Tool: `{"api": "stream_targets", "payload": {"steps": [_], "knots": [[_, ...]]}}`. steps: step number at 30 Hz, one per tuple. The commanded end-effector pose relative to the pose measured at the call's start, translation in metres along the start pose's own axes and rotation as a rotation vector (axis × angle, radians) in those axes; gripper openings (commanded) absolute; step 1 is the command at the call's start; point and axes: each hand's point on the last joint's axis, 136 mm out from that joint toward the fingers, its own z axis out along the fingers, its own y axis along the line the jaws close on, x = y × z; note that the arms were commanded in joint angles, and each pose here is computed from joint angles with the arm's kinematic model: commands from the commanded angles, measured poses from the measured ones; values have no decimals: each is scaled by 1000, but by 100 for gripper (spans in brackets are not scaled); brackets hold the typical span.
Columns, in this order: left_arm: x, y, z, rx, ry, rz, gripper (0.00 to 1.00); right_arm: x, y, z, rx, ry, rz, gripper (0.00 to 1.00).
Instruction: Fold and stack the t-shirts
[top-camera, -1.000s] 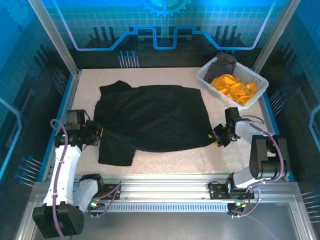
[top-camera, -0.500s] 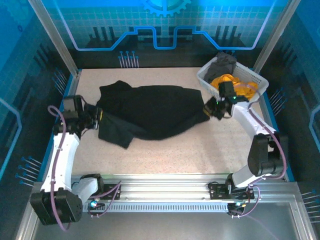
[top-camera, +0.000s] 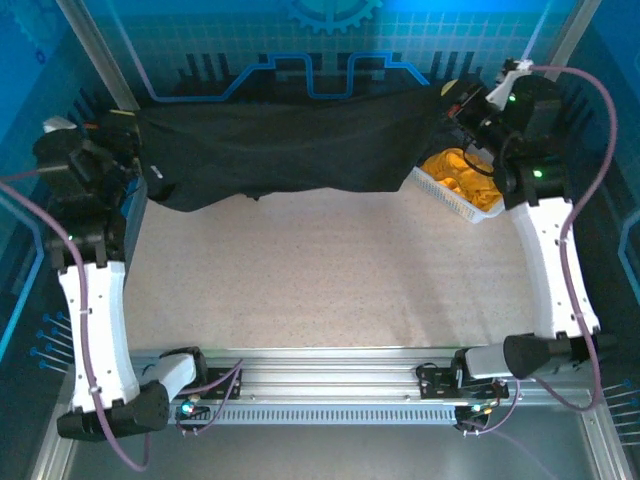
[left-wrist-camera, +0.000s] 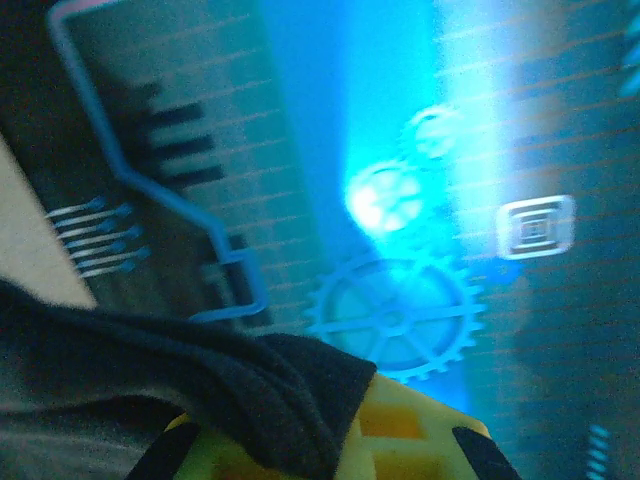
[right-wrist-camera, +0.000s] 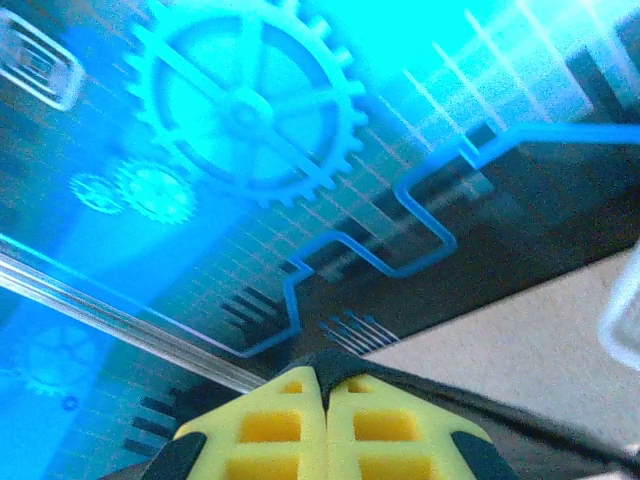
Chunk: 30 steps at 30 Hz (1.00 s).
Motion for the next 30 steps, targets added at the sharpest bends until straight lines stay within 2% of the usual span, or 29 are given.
{"api": "stream_targets", "payload": {"steps": [1, 5, 7, 14, 18, 23, 27, 30], "knots": [[-27, -58, -30, 161, -133, 12, 0, -40, 34, -30, -90, -142, -15, 0], [-29, -57, -9, 145, -118, -23, 0, -35, 38, -10, -132, -101, 22, 0], [-28, -44, 17, 115, -83, -75, 0, -31, 39, 11, -162, -73, 33, 0], [-20, 3, 121, 20, 102, -87, 0, -7, 39, 104, -228, 83, 73, 0], [-25, 3, 153, 56, 159, -135, 0, -3, 43, 140, -255, 133, 86, 0], [-37, -40, 157, 149, 159, -132, 0, -12, 50, 152, -266, 123, 95, 0], [-32, -68, 143, 185, 200, -149, 0, -26, 47, 142, -247, 97, 107, 0], [-26, -57, 113, 83, 181, -143, 0, -26, 35, 127, -174, 111, 104, 0]]}}
